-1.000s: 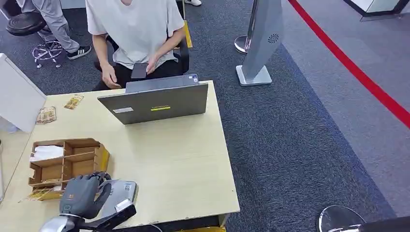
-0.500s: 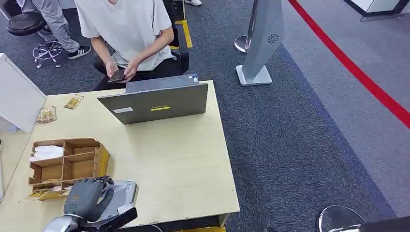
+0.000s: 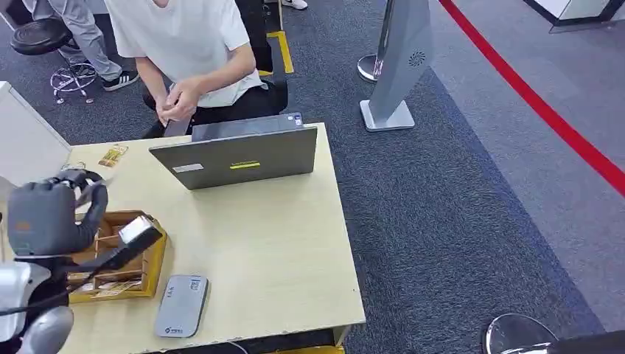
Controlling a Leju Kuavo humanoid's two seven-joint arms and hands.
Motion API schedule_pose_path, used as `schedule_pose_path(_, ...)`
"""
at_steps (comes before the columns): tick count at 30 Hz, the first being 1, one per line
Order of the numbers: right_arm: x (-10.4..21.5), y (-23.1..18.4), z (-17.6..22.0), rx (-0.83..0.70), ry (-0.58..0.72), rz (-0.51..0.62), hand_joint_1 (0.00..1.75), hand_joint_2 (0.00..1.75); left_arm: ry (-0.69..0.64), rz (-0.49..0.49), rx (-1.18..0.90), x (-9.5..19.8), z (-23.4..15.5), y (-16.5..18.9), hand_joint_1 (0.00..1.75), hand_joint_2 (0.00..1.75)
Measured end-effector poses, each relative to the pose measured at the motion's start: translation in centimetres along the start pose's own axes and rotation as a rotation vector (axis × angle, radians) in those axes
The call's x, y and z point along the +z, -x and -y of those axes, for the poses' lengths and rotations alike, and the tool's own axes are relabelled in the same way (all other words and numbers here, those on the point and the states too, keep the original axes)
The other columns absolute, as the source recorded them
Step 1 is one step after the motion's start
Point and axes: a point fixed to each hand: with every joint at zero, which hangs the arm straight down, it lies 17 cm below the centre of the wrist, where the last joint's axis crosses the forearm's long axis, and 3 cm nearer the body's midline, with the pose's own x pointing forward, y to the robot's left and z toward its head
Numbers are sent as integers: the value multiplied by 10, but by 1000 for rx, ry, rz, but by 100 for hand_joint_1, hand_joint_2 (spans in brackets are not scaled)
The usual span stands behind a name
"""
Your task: Pass the card to the sensor for recognition and then transmit it.
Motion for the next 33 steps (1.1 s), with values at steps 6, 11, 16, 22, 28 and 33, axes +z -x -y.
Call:
schedule_pose_path(6, 0, 1, -5, 34, -13, -5, 0, 175, -114, -42, -164, -56, -54, 37, 175, 175)
schedule_pose_path(11, 0, 2, -9, 46, -27, -8, 0, 175, -79, -98, -244, -77, -53, 67, 175, 175)
schedule_pose_path(16, 1, 3, -10, 47, -31, -9, 0, 175, -4, -155, -253, -85, -35, 92, 0, 175)
schedule_pose_path(22, 1, 6, -6, 50, -36, -19, 0, 175, 16, -180, -198, -82, -24, 96, 0, 175)
schedule_pose_path(28, 0, 7, -3, 49, -14, -24, 0, 175, -46, -132, -134, -68, -34, 67, 0, 175)
schedule_pose_path(33, 0, 6, 0, 21, 1, -17, 0, 175, -64, -44, -27, -45, -43, 26, 0, 175)
